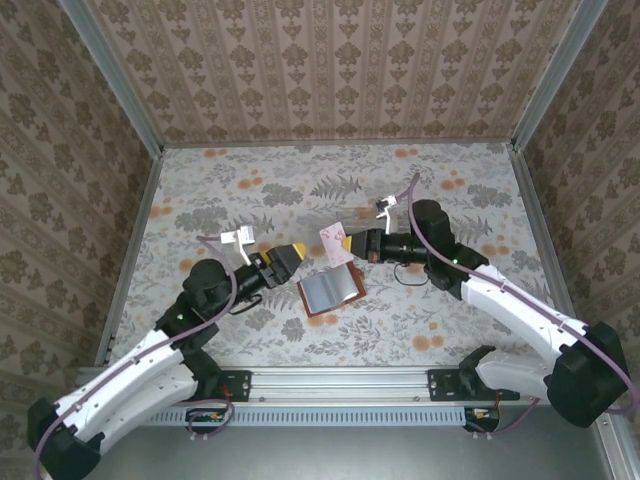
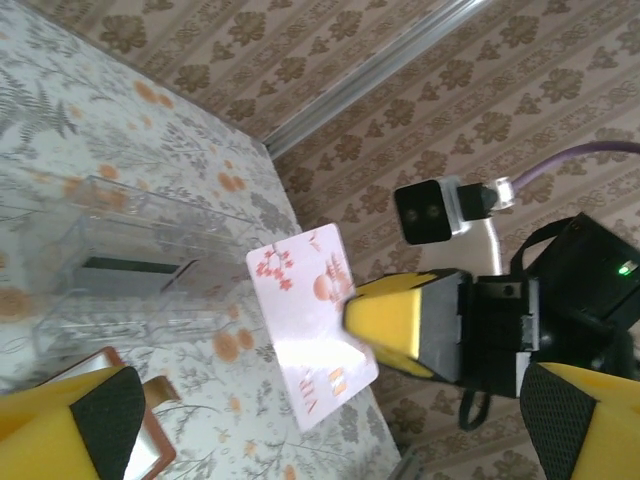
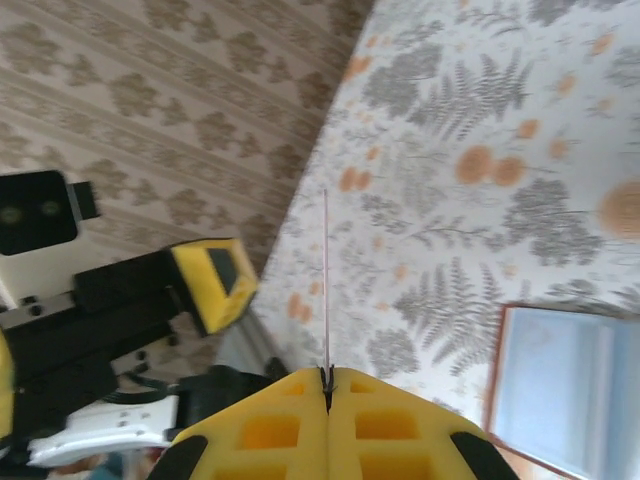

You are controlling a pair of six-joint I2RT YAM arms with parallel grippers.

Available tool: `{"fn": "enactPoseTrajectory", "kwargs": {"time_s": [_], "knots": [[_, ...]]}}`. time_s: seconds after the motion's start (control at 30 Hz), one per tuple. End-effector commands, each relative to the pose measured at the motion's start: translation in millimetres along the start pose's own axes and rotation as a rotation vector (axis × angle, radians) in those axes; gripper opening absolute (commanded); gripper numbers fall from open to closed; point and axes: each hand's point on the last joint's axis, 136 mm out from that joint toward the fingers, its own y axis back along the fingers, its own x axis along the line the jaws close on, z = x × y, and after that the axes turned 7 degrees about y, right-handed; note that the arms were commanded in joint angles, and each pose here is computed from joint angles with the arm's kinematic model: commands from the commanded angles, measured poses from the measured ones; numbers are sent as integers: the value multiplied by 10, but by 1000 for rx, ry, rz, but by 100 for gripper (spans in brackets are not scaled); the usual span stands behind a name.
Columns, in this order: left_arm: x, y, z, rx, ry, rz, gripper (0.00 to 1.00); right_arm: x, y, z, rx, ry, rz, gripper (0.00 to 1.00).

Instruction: Take the credit cards out of the card holder

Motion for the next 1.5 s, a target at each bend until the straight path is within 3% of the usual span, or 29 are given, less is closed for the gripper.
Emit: {"fn": "enactPoseTrajectory", "kwargs": {"time_s": [0.0,0.1,0.3,0.47,0.77,1.17,1.47], "knots": [[177,115,-22,13,-45,85,100,-285,141,-97,100,173,-212,0],[225,180,-28,16,-58,101,100,-450,191,-84,152,281,-336,0],[256,248,-61,29,-81,90,100,-610,138,-276,329,838,-468,0],[243,283,-106,48,-98,69,100,-850,236,-225,442,1089,-588,0],[278,345,-185,52,-93,34,100,-1274,351,-423,703,1591,-586,0],[346,391,-164,23,-95,48,100,-1622,406,-306,724,1581,-530,0],[355,380,-154,26,-96,59,100,-1742,307,-157,648,1534,-541,0]]}}
